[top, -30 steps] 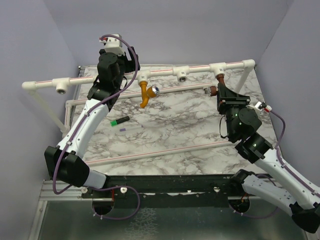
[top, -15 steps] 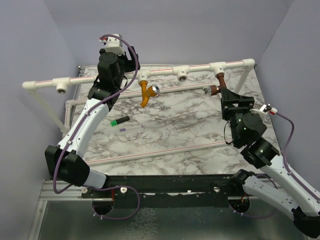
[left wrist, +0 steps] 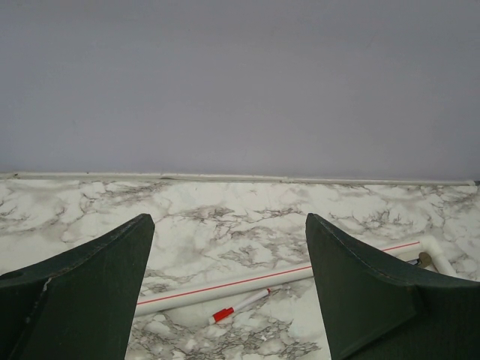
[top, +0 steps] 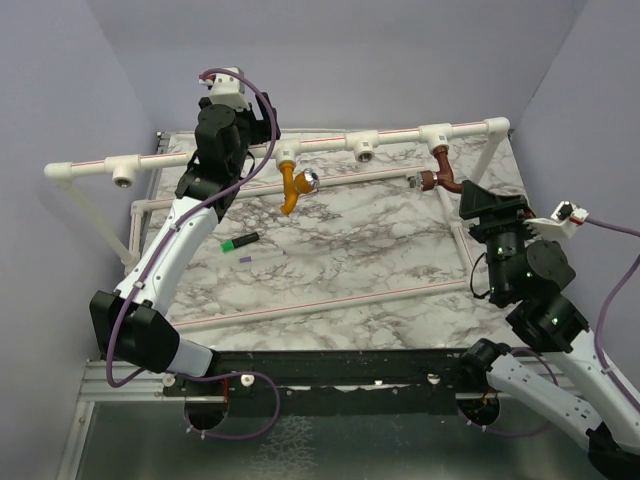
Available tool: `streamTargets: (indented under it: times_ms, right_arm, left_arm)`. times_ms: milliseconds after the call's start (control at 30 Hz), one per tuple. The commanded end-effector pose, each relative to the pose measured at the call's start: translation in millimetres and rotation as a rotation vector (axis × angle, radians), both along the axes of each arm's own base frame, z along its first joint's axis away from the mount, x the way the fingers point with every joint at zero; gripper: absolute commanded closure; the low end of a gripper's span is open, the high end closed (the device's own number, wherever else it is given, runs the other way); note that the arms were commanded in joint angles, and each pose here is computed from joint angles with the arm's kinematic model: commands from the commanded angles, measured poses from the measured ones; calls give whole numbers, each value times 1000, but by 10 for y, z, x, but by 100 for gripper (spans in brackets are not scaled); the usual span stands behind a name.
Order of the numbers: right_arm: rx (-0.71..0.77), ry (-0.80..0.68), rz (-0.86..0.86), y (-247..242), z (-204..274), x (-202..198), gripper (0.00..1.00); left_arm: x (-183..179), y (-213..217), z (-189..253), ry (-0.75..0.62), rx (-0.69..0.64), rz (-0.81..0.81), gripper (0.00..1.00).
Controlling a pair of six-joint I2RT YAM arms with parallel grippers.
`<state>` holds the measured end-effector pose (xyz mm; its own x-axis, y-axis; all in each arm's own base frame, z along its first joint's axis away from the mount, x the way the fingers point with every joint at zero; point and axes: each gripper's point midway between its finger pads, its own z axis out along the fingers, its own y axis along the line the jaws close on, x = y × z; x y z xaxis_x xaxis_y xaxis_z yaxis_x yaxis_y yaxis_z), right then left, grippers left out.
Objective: Install the water faucets
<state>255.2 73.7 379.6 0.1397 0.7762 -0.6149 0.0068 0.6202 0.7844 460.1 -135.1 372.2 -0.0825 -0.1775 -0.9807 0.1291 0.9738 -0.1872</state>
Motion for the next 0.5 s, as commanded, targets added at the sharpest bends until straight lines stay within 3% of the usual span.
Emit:
streamTargets:
  times_ms: [0, 167, 467]
  right_arm:
    - [-319, -39, -47, -196, 195, -106, 32]
    - [-643, -100, -50, -249, 380, -161, 30]
    - [-1356, -238, 209, 95, 522, -313, 22]
  left_arm:
    - [-220, -263, -1427, 415, 116, -131, 17]
    - [-216, -273, -1434, 417, 114, -135, 17]
    - [-217, -283, -1443, 419, 111, -139, 17]
